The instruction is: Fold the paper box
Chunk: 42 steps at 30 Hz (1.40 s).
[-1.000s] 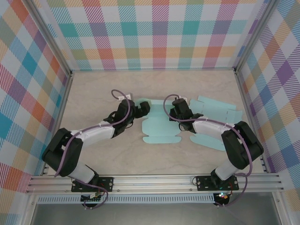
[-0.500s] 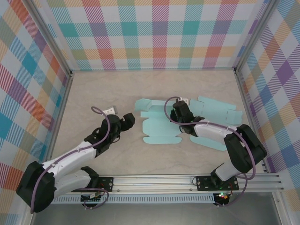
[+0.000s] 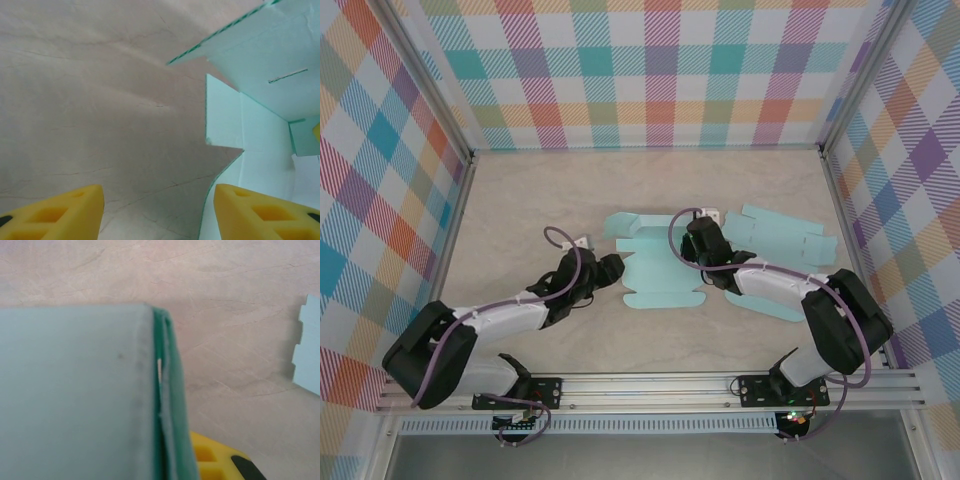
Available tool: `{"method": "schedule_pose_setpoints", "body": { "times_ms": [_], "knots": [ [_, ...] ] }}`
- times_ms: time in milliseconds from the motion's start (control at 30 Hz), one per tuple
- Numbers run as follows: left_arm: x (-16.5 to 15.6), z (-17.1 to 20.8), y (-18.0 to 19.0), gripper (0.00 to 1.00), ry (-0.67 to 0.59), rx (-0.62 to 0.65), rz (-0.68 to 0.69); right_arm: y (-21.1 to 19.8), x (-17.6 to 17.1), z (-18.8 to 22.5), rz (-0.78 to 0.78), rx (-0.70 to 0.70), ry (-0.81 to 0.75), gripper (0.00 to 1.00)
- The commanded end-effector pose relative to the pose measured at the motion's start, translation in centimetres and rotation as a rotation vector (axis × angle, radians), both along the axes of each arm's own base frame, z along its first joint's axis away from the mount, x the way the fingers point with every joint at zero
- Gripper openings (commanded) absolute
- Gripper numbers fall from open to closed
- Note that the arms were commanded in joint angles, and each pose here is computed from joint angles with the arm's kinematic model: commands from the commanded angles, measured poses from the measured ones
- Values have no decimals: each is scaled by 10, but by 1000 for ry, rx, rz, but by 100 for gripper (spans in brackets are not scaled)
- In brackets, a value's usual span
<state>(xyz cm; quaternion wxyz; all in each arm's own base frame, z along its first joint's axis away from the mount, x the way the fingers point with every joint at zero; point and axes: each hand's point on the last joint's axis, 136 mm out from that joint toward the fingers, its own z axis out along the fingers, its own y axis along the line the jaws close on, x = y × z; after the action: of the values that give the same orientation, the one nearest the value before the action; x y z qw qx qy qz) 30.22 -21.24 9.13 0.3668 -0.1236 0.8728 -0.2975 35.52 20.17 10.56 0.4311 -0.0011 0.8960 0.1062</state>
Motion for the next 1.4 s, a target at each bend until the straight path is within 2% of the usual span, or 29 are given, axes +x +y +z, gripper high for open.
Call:
{"method": "schedule_pose_setpoints", "body": {
  "times_ms": [0,200,433,767,1000,1100,1367],
  "knots": [
    [18,28,-23,59,-94,-61,-25,3,1,11,2,11,-38,0],
    [33,32,-32,53,-129,-53,-23,7,-1,10,17,8,-37,0],
    [41,45,-58,31,-158,-94,-89,12,0,5,29,4,-24,0],
    [41,48,-81,25,-170,-84,-143,22,-2,0,55,7,-9,0],
    [40,42,-101,28,-156,-98,-184,28,-5,-4,61,12,2,0],
    [41,39,-101,30,-147,-100,-178,25,-6,-7,44,8,14,0],
    [34,54,-88,24,-194,-112,-157,15,-6,-15,-10,-23,34,0]
  ]
}}
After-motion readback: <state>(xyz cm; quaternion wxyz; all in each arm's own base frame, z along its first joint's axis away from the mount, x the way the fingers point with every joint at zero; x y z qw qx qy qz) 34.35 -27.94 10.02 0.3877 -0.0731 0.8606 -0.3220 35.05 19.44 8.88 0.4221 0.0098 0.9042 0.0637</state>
